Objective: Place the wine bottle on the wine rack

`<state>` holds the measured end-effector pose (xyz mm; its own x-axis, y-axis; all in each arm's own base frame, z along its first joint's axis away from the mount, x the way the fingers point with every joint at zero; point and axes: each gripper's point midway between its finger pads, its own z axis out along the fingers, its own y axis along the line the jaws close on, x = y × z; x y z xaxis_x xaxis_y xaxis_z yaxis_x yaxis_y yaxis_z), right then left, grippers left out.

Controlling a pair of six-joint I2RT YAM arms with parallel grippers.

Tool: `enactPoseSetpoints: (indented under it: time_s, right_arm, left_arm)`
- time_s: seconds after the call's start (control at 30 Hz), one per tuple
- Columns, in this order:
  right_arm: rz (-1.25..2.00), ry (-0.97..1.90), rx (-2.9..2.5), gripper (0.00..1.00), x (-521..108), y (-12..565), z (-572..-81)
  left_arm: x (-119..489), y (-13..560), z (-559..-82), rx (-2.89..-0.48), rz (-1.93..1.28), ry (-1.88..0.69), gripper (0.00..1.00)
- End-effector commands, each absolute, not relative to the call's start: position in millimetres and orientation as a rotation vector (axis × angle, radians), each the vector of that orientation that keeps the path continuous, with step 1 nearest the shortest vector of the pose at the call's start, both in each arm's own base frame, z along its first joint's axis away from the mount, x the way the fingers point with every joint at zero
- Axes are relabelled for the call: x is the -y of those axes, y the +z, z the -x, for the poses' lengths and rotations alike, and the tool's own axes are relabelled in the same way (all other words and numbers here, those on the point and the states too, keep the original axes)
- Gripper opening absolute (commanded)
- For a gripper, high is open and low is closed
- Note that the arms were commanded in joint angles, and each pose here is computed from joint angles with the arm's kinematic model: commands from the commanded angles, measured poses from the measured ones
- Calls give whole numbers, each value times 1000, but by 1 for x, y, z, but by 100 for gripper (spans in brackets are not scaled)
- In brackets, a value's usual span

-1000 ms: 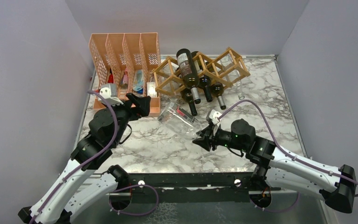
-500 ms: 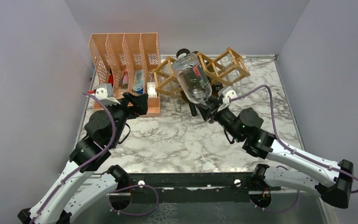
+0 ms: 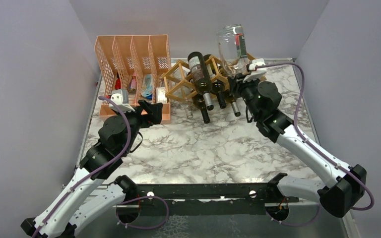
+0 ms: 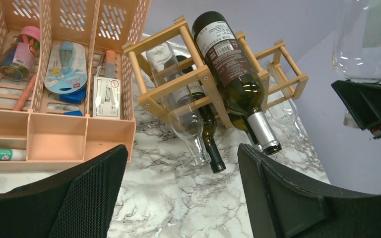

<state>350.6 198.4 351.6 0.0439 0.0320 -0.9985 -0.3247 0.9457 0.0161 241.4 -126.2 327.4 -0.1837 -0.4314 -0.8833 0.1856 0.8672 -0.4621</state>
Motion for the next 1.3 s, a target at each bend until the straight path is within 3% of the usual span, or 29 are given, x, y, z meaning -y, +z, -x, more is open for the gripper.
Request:
enactPoseSetpoints:
  time_s: [0.0,0.63,1.1,1.27]
  right_arm:
    - [108,395,-1323,1,-179,428,-365]
    - [162,398,-1618,1,-155,359,-440]
    - [187,366,-1763,1,-159,326,-456]
    - [175,342,-1799,8,-155,316,-457]
  left_arm:
    - [132,324,-242,-1666,181,-594,87]
    - [136,309,-243,-1697,154,-578,87]
    - [135,307,-242,-1702,149,-570,88]
    - [135,307,-242,-1702,147,-570,88]
